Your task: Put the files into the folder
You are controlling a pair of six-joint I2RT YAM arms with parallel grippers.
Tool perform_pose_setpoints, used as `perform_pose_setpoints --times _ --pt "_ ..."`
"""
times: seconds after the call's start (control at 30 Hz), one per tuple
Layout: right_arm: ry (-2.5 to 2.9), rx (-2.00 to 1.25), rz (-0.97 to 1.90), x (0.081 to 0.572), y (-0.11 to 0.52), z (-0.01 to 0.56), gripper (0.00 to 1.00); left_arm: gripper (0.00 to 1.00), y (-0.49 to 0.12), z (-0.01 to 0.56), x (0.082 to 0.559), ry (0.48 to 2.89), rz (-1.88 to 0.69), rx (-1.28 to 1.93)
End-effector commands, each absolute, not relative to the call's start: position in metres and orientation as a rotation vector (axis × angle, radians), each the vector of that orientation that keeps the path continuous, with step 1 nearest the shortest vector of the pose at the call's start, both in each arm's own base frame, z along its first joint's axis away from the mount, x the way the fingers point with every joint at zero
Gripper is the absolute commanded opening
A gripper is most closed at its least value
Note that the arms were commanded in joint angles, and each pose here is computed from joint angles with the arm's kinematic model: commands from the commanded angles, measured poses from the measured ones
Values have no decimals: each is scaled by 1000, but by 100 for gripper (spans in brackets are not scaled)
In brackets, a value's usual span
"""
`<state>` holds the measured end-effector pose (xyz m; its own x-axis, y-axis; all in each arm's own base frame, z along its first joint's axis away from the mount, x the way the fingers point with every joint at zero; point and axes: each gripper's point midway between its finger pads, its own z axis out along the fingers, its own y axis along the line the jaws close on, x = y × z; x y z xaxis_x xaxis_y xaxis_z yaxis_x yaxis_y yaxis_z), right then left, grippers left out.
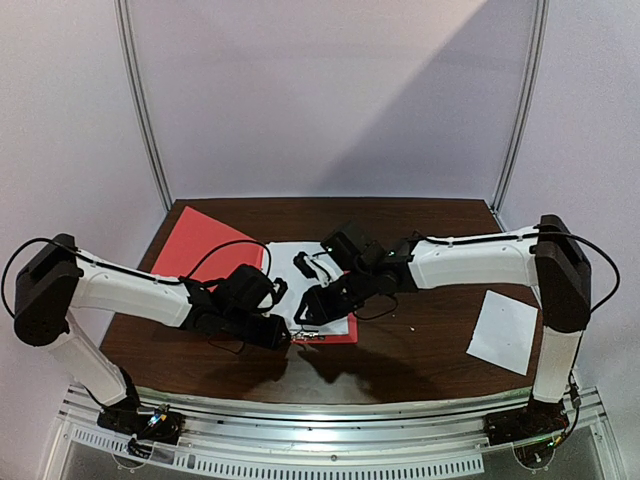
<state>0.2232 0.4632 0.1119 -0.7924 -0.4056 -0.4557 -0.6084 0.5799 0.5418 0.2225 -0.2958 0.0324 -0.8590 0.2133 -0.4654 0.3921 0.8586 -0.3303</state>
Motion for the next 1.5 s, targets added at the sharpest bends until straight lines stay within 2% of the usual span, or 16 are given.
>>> perform_pose_setpoints --times 0.0,0.17,0.6,0.9,1.2,1.47 --pt "2567 -867 961 223 465 98 26 26 -299 25 215 2633 -596 475" --pt "2578 -868 942 225 467 93 20 26 -298 24 214 2634 -594 481" --pt "2606 -879 908 224 464 85 18 25 -298 24 214 2636 -593 485" --pt "2608 -869 871 228 462 82 5 25 -297 22 213 2641 -587 486" --pt "2613 -876 816 230 456 80 0 23 -297 21 214 2643 -583 485" --pt "2643 -883 755 229 446 64 0 23 -297 20 213 2649 -580 488"
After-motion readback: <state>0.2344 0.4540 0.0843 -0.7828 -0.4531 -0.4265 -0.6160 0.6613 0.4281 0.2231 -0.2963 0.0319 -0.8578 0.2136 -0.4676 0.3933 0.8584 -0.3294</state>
